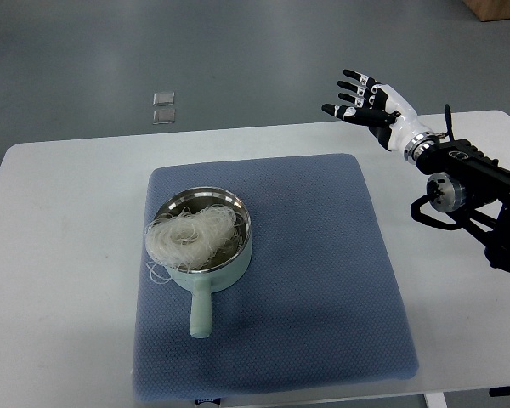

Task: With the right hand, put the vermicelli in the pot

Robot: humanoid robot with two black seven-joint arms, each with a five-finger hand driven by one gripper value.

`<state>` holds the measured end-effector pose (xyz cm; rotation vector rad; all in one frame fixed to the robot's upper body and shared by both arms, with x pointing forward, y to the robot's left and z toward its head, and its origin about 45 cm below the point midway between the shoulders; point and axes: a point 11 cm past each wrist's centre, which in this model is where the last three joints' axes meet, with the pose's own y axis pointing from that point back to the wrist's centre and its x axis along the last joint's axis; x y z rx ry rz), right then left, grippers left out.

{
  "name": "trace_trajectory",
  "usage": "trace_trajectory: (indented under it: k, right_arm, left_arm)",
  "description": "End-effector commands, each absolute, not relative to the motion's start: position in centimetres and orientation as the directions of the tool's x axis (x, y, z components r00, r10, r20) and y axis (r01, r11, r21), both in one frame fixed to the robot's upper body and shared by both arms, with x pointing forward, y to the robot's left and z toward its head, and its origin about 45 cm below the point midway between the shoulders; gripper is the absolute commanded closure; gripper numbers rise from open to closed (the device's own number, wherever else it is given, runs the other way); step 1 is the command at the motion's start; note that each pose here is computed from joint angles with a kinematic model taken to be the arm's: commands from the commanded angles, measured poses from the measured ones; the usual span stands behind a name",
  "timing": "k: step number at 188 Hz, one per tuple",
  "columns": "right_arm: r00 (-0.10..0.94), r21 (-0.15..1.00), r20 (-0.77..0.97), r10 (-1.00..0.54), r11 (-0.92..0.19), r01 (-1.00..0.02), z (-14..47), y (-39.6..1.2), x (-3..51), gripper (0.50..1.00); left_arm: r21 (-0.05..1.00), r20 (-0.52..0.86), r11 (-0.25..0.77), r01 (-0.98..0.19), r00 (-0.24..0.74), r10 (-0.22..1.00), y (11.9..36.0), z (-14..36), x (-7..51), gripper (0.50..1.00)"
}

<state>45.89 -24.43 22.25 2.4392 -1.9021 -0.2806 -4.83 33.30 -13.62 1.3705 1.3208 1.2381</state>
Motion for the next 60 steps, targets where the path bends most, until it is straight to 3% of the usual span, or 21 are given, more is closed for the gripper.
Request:
trace_trajectory:
  k: [1,60]
  right_arm:
    - [0.23,0.138,-0.122,-0.965,-0.246,-0.959,22.2,-24.5,45.9,0.599]
    - [0.218,0.158,-0.126,-0.968,-0.237,-0.959,21.0,-25.1,45.3,0.576]
  left_arm:
    - [0.983,0.097,-0.089,0.16,-0.045,0.994,33.3,-13.6,-4.8,0.5]
    - [0.983,0.102,-0.094,0.161,-0.044,0.994,33.5,-13.6,-4.8,0.5]
